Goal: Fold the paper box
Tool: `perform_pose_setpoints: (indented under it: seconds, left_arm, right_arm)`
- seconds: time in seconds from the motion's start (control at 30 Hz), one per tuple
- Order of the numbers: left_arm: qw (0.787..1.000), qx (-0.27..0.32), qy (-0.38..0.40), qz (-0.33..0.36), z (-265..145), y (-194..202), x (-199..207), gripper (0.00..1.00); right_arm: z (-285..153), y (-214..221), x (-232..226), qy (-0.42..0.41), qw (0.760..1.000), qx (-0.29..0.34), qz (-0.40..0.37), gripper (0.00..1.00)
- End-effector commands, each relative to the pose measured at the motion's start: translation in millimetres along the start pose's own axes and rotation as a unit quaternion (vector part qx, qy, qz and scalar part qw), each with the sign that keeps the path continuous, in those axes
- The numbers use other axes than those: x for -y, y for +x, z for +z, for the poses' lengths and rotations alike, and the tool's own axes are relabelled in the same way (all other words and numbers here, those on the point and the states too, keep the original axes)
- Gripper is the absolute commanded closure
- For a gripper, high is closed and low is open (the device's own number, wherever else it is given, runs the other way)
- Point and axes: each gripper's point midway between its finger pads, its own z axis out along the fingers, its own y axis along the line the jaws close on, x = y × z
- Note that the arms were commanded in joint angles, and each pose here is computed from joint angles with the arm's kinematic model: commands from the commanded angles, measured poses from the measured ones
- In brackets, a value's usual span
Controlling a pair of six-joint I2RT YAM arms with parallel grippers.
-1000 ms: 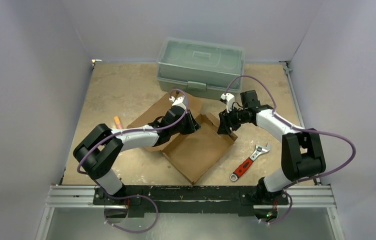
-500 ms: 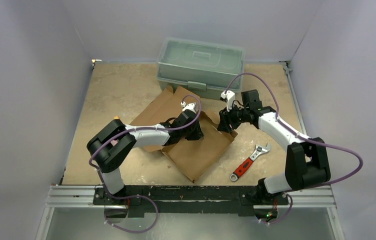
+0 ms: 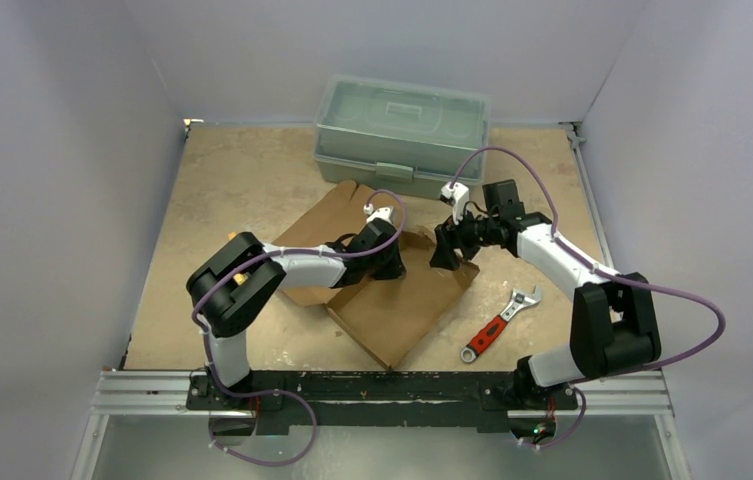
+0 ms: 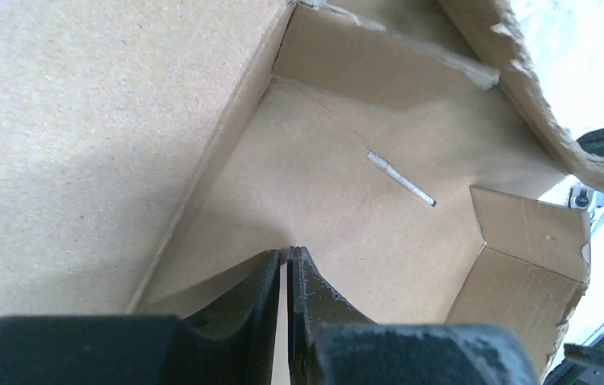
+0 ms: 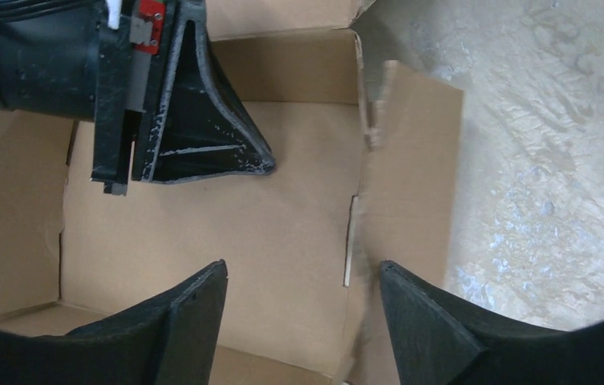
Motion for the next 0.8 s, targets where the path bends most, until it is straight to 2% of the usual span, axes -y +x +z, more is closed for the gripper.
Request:
perform_pose_setpoints:
  seconds: [0.0, 0.3, 0.47, 0.63, 0.77]
  left_arm:
    - [1.000, 0.003, -0.008, 0.009, 5.2, -4.1, -5.2, 0.92]
    - [1.000, 0.002, -0.009, 0.008, 6.2, -4.2, -8.1, 0.93]
    - [1.000, 0.000, -0.007, 0.008, 6.2, -3.1, -8.5, 0.93]
    - [1.000, -0.002, -0.005, 0.010, 6.9, -2.0, -8.2, 0.93]
    - [1.000, -0.003, -0.004, 0.010, 7.1, -1.7, -7.8, 0.93]
  right_arm:
    - [-3.1, -14.5, -10.8, -0.028, 0.999, 0.021, -0.017, 0.25]
    - [-0.7, -17.1, -15.7, -0.052, 0.998, 0.023, -0.006, 0.26]
    - [-9.8, -14.0, 24.6, 0.073, 0.997, 0.017, -0.021, 0.28]
    - [-11.5, -11.4, 37.8, 0.111, 0.993, 0.008, -0.027, 0.42]
    - [-8.9, -9.3, 39.4, 0.113, 0.993, 0.002, -0.026, 0.61]
